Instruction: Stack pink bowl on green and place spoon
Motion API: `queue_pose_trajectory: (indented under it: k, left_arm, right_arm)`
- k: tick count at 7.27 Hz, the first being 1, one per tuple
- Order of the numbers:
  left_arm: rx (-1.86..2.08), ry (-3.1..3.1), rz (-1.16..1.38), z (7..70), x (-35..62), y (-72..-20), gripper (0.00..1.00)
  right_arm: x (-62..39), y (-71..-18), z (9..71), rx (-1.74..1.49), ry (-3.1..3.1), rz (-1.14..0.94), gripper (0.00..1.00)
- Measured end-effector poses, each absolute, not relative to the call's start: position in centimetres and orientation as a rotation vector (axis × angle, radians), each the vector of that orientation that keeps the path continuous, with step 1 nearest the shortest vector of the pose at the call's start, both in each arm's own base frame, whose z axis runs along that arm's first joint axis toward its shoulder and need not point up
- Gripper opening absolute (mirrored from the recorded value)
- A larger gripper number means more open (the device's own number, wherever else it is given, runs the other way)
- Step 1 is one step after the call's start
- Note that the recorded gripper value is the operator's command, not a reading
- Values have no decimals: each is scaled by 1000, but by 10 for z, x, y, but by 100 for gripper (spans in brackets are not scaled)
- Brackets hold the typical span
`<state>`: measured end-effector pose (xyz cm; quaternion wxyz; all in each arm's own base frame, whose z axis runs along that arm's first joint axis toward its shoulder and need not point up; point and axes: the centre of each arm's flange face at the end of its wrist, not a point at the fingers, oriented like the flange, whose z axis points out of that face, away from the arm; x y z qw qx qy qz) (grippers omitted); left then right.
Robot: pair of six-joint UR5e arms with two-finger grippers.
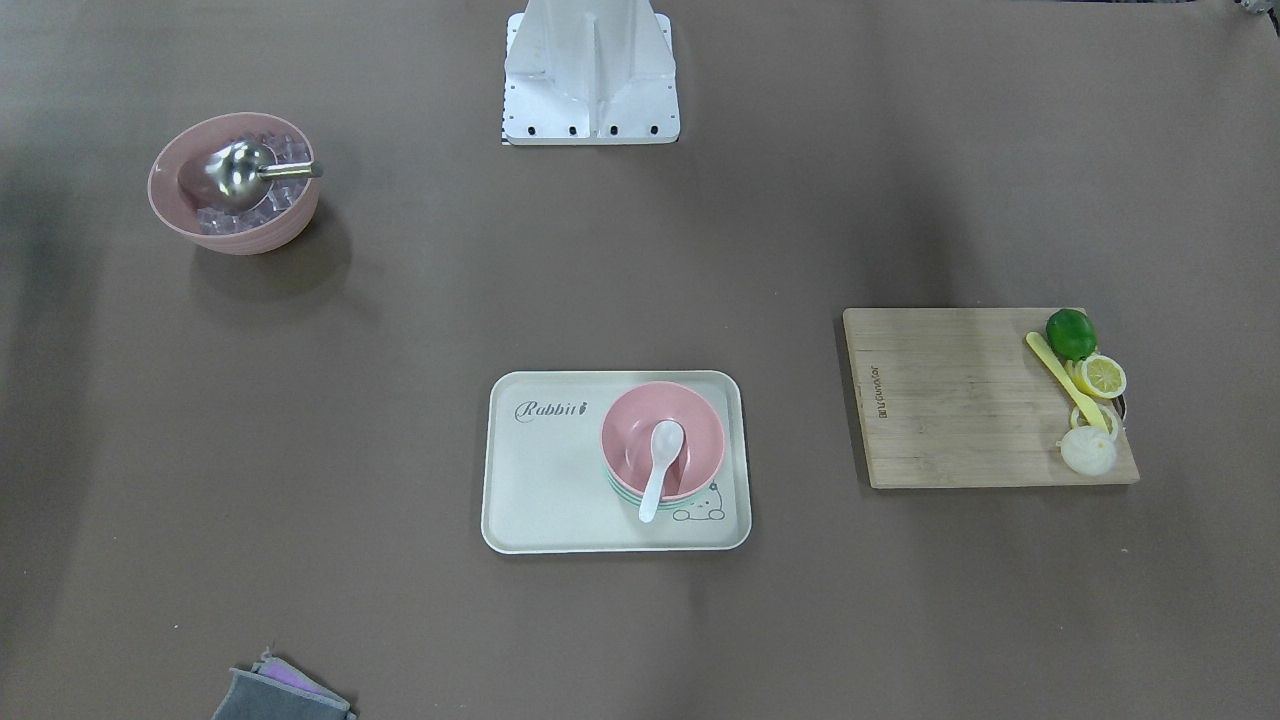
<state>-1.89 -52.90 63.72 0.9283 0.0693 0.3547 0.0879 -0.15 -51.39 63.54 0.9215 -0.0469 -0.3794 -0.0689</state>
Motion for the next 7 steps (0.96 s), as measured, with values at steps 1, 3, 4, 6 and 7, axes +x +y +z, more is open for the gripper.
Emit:
queue_pose_trajectory:
  k: [1, 3, 4, 6, 7]
  left_arm:
    - [140, 749, 178, 636, -19, -528, 98]
    - [136, 763, 171, 635, -20, -528, 98]
    - [136, 764, 168, 635, -21, -528, 98]
    - [143, 763, 159, 632, -27, -530, 98]
    - [152, 762, 147, 630, -34, -531, 98]
  right_arm:
    - [2, -511, 645, -100, -780, -133, 100]
    - [6, -512, 649, -77, -781, -128, 100]
    - [9, -513, 647, -68, -782, -122, 100]
    - [17, -514, 644, -53, -783, -109, 100]
    - [19, -515, 643, -47, -782, -108, 100]
